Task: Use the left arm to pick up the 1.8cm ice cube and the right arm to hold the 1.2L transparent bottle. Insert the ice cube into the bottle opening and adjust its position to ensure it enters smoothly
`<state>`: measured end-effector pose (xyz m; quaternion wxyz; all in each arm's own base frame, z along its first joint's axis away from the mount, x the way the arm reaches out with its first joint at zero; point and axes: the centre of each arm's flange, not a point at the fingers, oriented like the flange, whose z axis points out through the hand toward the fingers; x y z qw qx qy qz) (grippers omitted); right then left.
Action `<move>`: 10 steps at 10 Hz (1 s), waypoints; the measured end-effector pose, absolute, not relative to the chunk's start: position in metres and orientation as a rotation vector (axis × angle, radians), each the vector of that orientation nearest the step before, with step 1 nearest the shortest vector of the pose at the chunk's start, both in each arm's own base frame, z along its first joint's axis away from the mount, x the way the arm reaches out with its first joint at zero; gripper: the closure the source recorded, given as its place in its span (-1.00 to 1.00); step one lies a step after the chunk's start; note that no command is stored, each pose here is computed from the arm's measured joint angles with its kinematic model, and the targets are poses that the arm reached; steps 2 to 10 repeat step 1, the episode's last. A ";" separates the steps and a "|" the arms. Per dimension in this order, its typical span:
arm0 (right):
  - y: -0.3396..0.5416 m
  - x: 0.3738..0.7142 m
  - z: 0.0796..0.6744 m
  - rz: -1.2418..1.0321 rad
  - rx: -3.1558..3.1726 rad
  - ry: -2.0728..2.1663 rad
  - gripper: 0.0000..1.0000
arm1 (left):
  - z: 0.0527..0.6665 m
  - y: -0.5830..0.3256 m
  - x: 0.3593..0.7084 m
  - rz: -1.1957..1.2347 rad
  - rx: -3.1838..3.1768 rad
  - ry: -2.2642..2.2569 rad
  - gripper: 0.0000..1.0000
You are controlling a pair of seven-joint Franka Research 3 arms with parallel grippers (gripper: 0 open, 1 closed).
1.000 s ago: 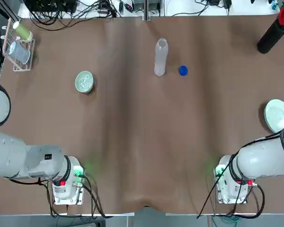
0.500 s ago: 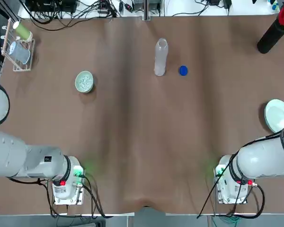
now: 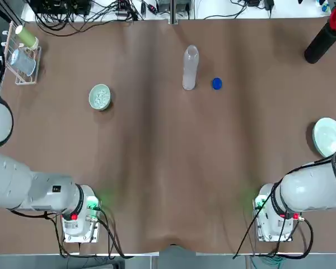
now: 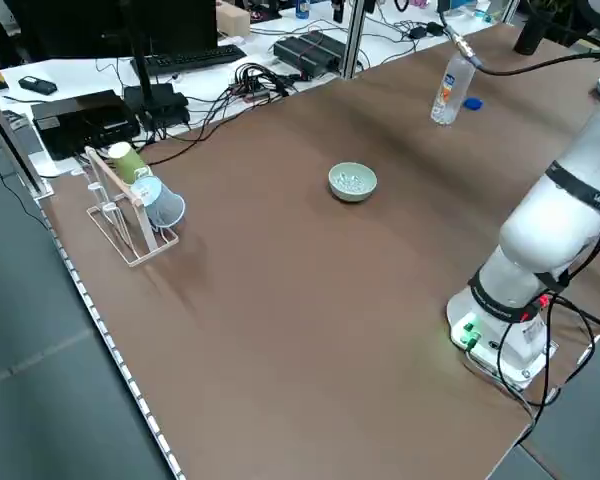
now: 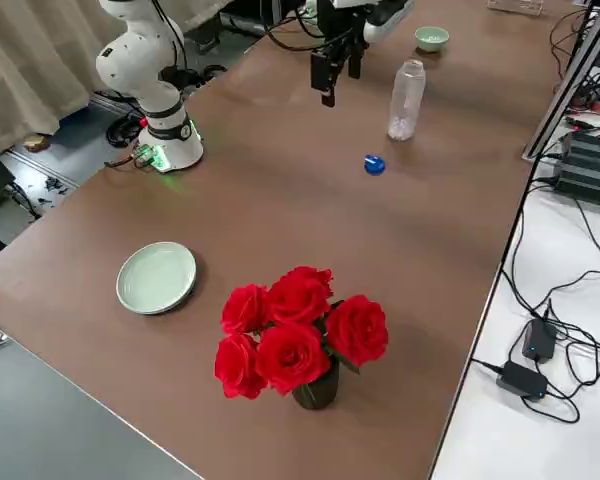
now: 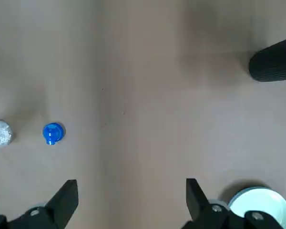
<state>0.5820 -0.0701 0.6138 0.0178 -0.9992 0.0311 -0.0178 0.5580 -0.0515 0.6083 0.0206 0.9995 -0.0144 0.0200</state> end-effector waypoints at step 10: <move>-0.070 0.582 0.614 -0.056 -3.104 0.096 -1.00 | 0.605 -0.052 0.560 0.053 3.109 -0.049 -1.00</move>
